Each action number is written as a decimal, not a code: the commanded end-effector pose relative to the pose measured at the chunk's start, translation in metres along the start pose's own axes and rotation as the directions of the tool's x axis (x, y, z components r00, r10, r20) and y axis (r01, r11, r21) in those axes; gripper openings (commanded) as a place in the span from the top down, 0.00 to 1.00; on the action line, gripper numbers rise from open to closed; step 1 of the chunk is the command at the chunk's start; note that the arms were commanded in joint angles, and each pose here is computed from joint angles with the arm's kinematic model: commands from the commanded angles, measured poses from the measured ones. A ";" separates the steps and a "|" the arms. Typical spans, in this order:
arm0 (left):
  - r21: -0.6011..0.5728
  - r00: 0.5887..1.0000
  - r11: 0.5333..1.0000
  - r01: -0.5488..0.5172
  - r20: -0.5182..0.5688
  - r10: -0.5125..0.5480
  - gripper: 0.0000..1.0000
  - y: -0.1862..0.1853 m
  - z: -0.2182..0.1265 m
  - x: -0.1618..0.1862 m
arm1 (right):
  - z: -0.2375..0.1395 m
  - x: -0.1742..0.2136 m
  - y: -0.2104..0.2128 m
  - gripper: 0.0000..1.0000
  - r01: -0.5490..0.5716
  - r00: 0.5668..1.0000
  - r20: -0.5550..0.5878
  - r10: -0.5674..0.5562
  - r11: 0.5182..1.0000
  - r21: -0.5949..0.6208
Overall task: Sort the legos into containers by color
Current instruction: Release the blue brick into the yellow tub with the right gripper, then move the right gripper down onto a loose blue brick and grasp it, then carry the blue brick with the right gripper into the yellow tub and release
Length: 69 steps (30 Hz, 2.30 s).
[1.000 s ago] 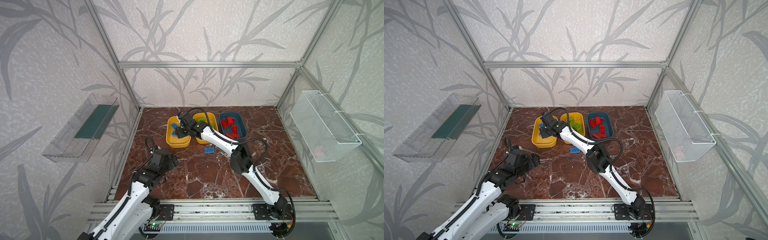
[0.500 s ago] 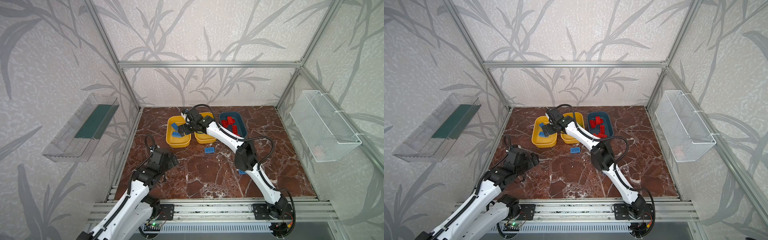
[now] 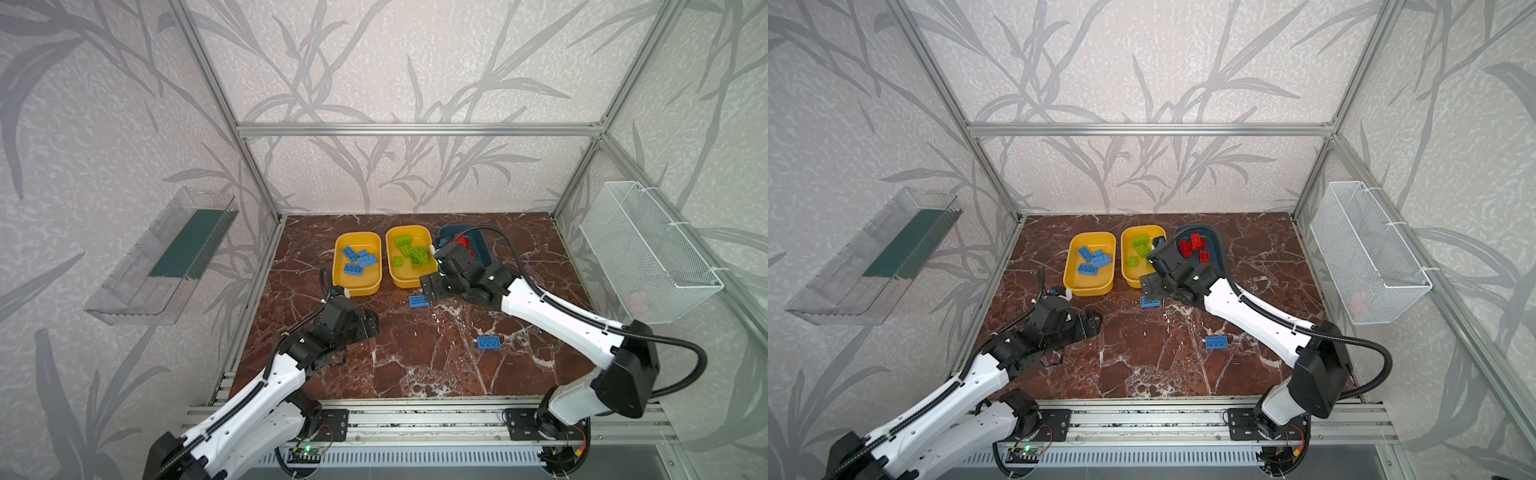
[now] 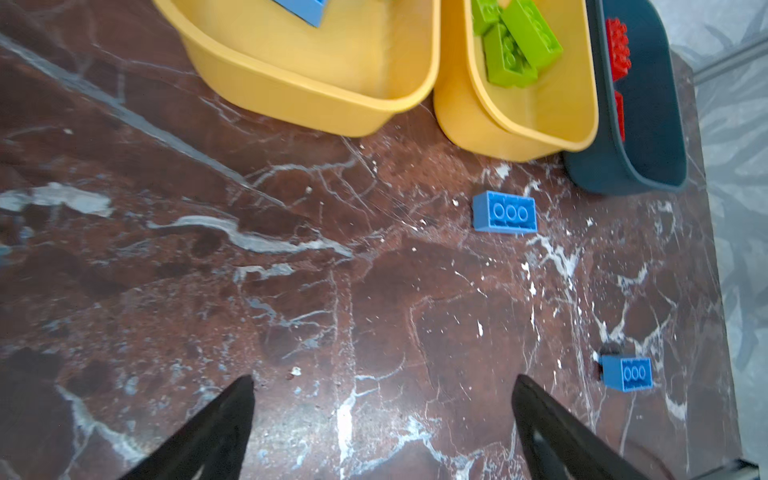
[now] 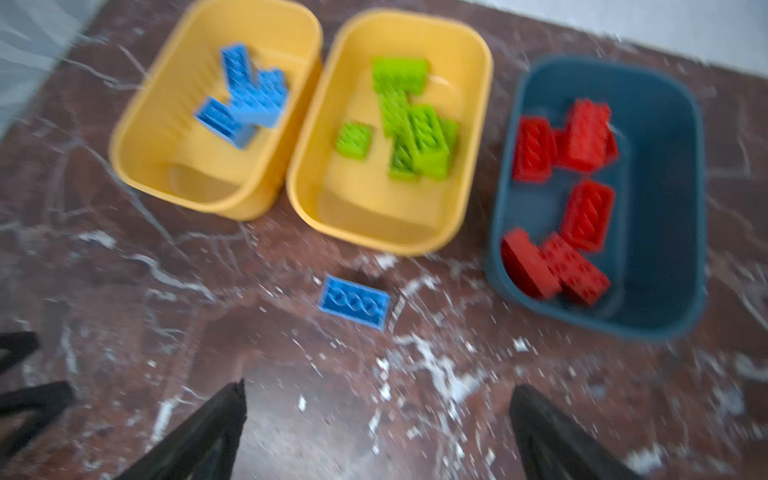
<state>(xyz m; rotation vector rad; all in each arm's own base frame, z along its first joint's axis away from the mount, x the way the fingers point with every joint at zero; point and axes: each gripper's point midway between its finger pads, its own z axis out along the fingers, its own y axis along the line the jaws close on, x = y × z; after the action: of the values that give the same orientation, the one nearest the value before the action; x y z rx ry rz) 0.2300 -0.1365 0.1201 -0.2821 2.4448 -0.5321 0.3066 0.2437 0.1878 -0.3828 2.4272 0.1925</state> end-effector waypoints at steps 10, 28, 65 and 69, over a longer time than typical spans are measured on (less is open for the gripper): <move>0.098 0.982 0.980 -0.174 -0.049 0.180 0.04 -0.076 0.025 0.023 | -0.011 0.150 -0.100 0.01 -0.180 0.938 -0.245 0.245 0.949 0.261; 0.014 0.965 0.966 -0.257 -0.038 0.258 0.02 -0.085 0.032 0.029 | 0.032 0.188 -0.097 0.00 -0.231 0.876 -0.374 0.305 0.945 0.231; -0.254 0.988 0.966 -0.040 0.132 0.075 0.01 0.027 -0.008 0.005 | 0.028 0.023 0.034 0.52 -0.180 0.960 -0.246 0.130 0.965 -0.192; -0.253 0.992 0.966 0.053 0.122 -0.022 0.01 0.049 -0.007 0.004 | 0.047 -0.023 0.080 0.52 -0.102 0.979 -0.198 0.047 0.955 -0.279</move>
<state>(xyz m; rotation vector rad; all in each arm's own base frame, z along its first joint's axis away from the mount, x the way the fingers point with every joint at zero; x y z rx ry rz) 0.2247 -0.1058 0.1115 -0.3831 2.3673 -0.2067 0.3159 0.3026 0.1664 -0.3355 2.6413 0.5237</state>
